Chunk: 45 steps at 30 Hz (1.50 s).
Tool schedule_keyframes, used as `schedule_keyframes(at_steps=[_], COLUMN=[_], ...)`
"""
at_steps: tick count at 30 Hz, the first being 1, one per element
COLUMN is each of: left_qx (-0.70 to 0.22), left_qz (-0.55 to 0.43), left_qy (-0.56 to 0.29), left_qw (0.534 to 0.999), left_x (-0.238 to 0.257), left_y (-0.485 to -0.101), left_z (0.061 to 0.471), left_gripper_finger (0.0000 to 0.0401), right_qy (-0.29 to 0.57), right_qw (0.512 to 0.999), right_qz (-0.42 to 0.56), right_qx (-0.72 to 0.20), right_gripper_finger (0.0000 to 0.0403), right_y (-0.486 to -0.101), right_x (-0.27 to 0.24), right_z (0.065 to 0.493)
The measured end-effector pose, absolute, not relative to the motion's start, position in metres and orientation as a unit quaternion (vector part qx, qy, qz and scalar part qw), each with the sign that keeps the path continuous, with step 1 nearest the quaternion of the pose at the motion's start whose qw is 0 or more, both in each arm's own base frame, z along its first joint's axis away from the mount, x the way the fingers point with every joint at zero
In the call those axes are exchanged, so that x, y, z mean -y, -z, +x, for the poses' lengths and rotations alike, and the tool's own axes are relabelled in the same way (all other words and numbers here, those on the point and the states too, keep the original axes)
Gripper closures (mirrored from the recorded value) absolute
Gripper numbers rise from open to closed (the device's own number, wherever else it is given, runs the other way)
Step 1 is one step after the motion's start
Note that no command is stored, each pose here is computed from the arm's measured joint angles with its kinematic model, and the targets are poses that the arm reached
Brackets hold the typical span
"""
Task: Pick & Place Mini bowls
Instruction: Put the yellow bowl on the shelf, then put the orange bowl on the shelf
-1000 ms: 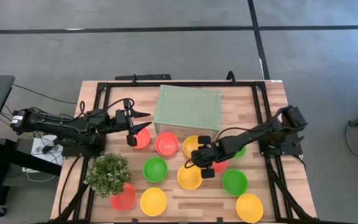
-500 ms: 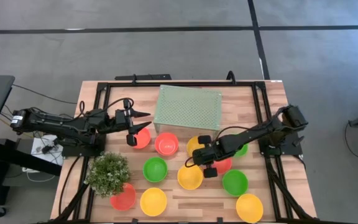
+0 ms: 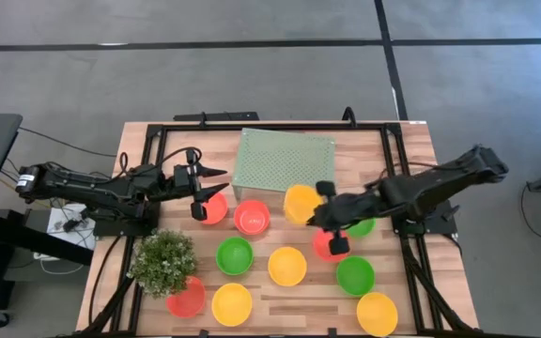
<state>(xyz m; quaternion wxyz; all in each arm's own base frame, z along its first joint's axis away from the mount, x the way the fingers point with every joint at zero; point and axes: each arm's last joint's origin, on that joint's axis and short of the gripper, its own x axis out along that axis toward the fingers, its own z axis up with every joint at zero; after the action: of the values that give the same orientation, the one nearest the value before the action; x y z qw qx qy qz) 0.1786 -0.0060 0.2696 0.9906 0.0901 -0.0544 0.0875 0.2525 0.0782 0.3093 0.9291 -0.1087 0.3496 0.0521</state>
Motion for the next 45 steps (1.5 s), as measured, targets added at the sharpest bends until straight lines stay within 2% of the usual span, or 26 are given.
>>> schedule_keyframes(at_steps=[3, 10, 18, 26, 33, 37, 45], left_qx=[0.058, 0.067, 0.074, 0.075, 0.072, 0.063, 0.024], left_qz=[0.090, 0.088, 0.089, 0.087, 0.086, 0.052, 0.053], left_qy=[-0.088, -0.089, -0.090, -0.090, -0.089, -0.080, -0.044], left_qw=[0.990, 0.990, 0.989, 0.989, 0.990, 0.993, 0.997], left_x=[0.006, 0.006, 0.006, 0.006, 0.006, 0.007, 0.030], left_y=[-0.270, -0.272, -0.274, -0.274, -0.273, -0.268, -0.265], left_z=[0.178, 0.178, 0.178, 0.178, 0.179, 0.183, 0.208], left_gripper_finger=[0.0247, 0.0247, 0.0247, 0.0247, 0.0247, 0.0247, 0.0247], right_qy=[0.012, 0.089, 0.058, 0.053, 0.069, 0.074, 0.052], right_qw=[0.932, 0.898, 0.875, 0.863, 0.860, 0.853, 0.875], right_qz=[-0.122, -0.118, -0.099, -0.118, -0.127, -0.161, -0.190], right_qx=[-0.341, -0.415, -0.470, -0.488, -0.490, -0.490, -0.442], right_gripper_finger=[0.0399, 0.0401, 0.0401, 0.0393, 0.0354, 0.0328, 0.0301], right_y=[-0.321, -0.310, -0.290, -0.283, -0.284, -0.284, -0.328], right_x=[-0.063, -0.018, 0.012, 0.017, 0.017, 0.018, -0.003], right_z=[0.240, 0.240, 0.256, 0.260, 0.258, 0.259, 0.263])
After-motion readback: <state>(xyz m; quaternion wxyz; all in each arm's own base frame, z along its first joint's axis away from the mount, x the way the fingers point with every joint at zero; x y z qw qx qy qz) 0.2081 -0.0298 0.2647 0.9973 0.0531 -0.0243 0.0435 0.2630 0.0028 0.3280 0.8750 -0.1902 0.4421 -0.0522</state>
